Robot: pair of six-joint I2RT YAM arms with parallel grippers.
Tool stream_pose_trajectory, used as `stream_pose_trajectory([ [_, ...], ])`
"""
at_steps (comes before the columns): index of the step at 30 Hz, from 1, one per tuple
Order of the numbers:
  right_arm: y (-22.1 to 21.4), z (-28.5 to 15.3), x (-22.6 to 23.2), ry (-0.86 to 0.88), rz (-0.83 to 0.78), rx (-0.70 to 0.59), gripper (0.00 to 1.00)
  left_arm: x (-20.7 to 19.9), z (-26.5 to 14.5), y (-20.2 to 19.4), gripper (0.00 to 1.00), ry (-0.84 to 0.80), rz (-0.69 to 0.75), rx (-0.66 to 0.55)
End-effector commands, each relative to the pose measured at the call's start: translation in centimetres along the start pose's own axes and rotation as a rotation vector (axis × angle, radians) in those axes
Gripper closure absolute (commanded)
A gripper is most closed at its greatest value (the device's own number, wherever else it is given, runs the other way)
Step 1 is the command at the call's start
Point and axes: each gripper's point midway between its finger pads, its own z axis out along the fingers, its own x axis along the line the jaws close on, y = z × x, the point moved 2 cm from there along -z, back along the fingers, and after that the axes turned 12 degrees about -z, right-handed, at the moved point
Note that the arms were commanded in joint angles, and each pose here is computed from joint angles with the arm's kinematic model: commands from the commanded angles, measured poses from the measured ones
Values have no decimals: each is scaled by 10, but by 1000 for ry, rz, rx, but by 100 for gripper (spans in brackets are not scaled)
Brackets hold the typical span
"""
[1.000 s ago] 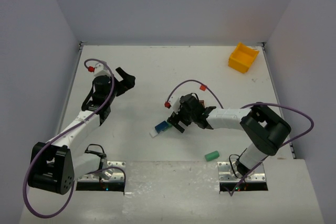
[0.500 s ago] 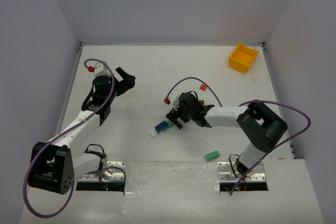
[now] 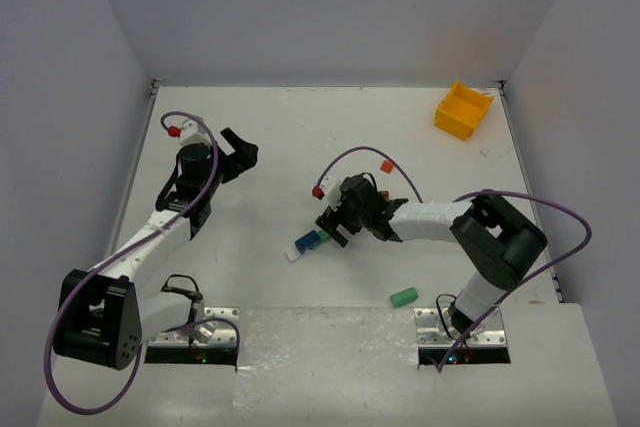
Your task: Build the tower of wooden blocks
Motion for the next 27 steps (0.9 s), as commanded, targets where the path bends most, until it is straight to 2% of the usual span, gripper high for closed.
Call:
stream_pose_trajectory([
  [1,11,-1,-3,11,10,-20,1,-15,1,8,0,-59,8,-34],
  [17,9,-2,-3,9,16,-15,1,-15,1,6,0,-62,9,-28],
  [21,10,-8,-7,-20,17,-17,1,-15,0,7,0,-63,11,-29],
  [27,23,-35,-32,-152,8,-58,1,-18,-4,9,0,-69,14,-32],
])
